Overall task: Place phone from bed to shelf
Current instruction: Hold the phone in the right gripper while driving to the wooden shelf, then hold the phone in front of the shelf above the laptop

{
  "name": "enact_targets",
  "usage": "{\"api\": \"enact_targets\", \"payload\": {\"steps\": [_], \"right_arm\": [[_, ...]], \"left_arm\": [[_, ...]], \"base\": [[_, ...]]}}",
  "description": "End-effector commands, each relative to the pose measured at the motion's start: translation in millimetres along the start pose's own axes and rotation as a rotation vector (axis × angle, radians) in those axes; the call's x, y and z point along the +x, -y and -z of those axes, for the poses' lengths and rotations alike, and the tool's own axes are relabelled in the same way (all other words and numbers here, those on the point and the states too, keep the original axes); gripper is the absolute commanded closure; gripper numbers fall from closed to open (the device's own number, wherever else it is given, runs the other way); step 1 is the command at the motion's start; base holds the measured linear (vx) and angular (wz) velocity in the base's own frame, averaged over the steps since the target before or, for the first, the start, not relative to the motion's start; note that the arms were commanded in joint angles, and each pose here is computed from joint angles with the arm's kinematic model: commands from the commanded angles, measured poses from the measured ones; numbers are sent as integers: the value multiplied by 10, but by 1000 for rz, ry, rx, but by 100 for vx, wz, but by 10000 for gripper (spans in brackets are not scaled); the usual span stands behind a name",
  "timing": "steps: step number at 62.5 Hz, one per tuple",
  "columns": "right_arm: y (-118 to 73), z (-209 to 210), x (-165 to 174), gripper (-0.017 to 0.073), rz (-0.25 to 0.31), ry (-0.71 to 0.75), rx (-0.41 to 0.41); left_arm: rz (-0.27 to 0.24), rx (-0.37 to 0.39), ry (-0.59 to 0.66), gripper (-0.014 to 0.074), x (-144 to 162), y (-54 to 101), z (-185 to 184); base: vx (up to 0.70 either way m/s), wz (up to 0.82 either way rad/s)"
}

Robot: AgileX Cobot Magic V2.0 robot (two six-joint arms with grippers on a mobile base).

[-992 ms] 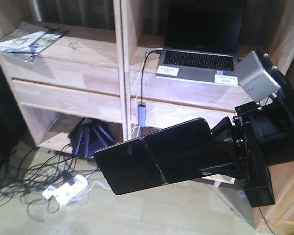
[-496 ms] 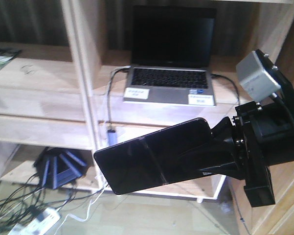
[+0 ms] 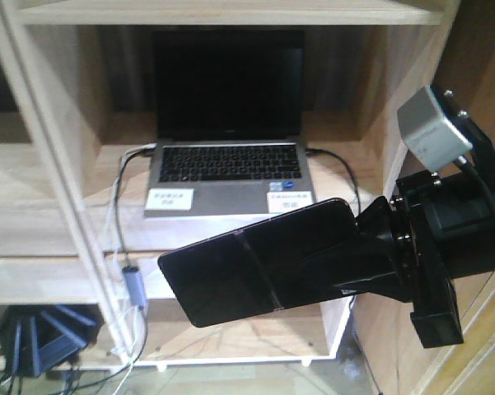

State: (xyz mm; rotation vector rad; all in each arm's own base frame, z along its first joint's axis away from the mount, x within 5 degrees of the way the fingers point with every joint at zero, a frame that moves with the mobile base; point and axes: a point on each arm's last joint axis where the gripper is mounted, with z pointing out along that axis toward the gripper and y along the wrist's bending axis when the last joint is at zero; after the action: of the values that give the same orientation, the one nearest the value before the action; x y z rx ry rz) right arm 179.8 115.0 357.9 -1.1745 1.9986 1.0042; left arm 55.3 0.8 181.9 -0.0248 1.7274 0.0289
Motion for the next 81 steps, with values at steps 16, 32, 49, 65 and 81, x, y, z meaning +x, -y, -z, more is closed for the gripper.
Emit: {"api": "enact_targets", "payload": {"steps": [16, 32, 49, 65, 81], "right_arm": [[-144, 81, -110, 564, 17, 66, -73], [-144, 81, -110, 564, 17, 66, -73], [-144, 81, -110, 564, 17, 66, -73], [-144, 81, -110, 564, 17, 66, -73], [-144, 81, -110, 564, 17, 66, -73]], "left_arm": [[10, -11, 77, 593, -61, -9, 5], [10, -11, 77, 593, -61, -9, 5], [10, -11, 77, 593, -61, -9, 5], [10, -11, 77, 593, -61, -9, 5], [10, -11, 77, 593, -61, -9, 5]], "base": [[21, -15], [19, -2], [18, 9], [16, 7], [13, 5]]}}
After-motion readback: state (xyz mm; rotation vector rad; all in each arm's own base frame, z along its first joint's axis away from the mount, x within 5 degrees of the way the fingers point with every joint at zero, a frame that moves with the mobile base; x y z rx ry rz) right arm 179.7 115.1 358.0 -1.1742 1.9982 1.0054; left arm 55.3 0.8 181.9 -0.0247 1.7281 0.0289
